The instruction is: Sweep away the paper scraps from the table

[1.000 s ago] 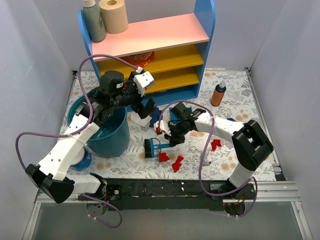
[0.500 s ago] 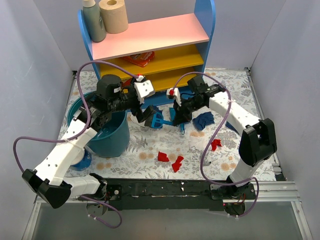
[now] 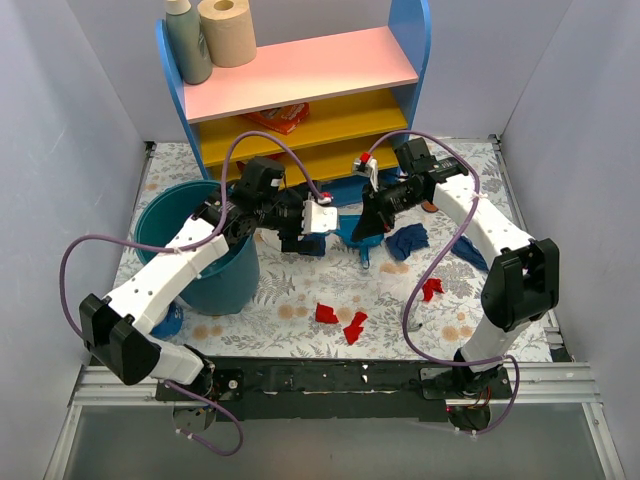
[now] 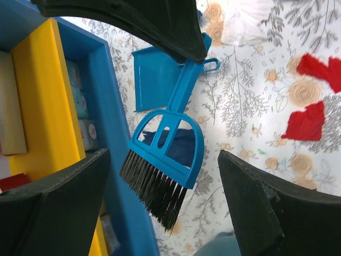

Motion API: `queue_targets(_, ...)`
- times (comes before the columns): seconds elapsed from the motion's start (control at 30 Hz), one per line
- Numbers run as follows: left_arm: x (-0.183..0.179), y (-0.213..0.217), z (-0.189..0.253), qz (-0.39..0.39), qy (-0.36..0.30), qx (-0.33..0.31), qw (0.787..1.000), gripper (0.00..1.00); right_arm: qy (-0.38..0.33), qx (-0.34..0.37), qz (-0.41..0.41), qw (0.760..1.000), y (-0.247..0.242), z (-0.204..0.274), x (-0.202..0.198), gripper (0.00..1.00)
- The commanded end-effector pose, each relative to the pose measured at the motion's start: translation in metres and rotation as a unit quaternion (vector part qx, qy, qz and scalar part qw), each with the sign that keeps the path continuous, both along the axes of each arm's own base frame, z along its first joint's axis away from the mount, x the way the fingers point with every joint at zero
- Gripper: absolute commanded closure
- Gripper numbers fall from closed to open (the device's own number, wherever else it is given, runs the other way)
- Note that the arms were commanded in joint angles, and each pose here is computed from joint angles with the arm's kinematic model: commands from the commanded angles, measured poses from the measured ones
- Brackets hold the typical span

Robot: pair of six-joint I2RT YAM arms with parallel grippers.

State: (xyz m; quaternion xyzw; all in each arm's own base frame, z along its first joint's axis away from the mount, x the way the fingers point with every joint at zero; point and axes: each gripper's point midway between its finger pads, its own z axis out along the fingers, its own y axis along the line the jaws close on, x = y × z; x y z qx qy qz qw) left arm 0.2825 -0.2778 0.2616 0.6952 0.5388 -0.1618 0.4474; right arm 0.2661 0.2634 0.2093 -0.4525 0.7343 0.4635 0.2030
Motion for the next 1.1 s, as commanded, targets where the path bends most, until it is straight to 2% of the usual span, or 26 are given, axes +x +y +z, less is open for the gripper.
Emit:
queue_targets(0.0,-0.001,0.000,0.012,-0.051,-0.080,0.018,0.995,0.18,0.002,0.044,-0.001,0.999,0.005,0.035,-0.009,0.99)
queue_targets(0.17,0.006,-0.004,0.003,-0.055,-0.092,0.033,0.994,0.24,0.008,0.050,-0.002,0.999,0.006,0.037,-0.009,0.99)
queue_targets(0.2,0.007,-0.004,0.004,-0.056,-0.096,0.033,0.993,0.31,0.010,0.051,-0.003,0.999,0.006,0.037,-0.009,0.99)
queue_targets(0.27,0.009,-0.008,0.003,-0.058,-0.098,0.034,0.993,0.39,0.012,0.054,-0.004,0.998,0.007,0.038,-0.008,0.99)
queue_targets(0.3,0.010,-0.009,0.000,-0.059,-0.097,0.036,0.993,0.53,0.017,0.054,-0.007,0.998,0.007,0.038,-0.008,0.99)
queue_targets(0.4,0.015,-0.009,-0.006,-0.052,-0.096,0.046,0.993,0.84,0.015,0.065,-0.011,0.998,0.010,0.048,-0.003,0.99)
queue_targets(0.43,0.015,-0.009,-0.007,-0.051,-0.094,0.049,0.993,0.99,0.012,0.068,-0.014,0.998,0.010,0.051,-0.001,0.99)
queue_targets(0.47,0.016,-0.010,-0.005,-0.049,-0.096,0.046,0.993,1.00,0.005,0.069,-0.014,0.998,0.010,0.054,0.001,0.98)
queue_targets(0.5,0.017,-0.010,-0.005,-0.043,-0.095,0.042,0.994,1.00,-0.010,0.060,-0.023,0.998,0.009,0.056,0.006,0.72)
queue_targets(0.53,0.017,-0.011,-0.003,-0.025,-0.078,0.029,0.996,1.00,-0.030,0.054,-0.030,0.998,0.006,0.060,0.009,0.54)
queue_targets(0.57,0.018,-0.012,-0.001,-0.015,-0.069,0.021,0.997,1.00,-0.051,0.044,-0.042,0.997,0.003,0.061,0.015,0.20)
queue_targets(0.6,0.018,-0.013,0.003,-0.001,-0.056,0.011,0.998,1.00,-0.078,0.022,-0.066,0.995,-0.003,0.060,0.026,0.05)
queue_targets(0.67,0.014,-0.014,-0.003,0.032,0.005,0.000,0.999,1.00,-0.117,0.028,-0.081,0.989,-0.013,0.074,0.033,0.05)
queue_targets(0.77,-0.001,-0.019,0.000,0.037,0.068,-0.023,0.997,1.00,-0.153,0.040,-0.075,0.985,-0.022,0.082,0.031,0.03)
queue_targets(0.87,-0.009,-0.023,0.005,0.045,0.099,-0.048,0.993,1.00,-0.178,0.053,-0.068,0.980,-0.029,0.082,0.026,0.04)
queue_targets(1.07,-0.009,-0.018,0.009,0.036,0.149,-0.053,0.987,1.00,-0.224,0.077,-0.009,0.971,-0.030,0.070,0.012,0.07)
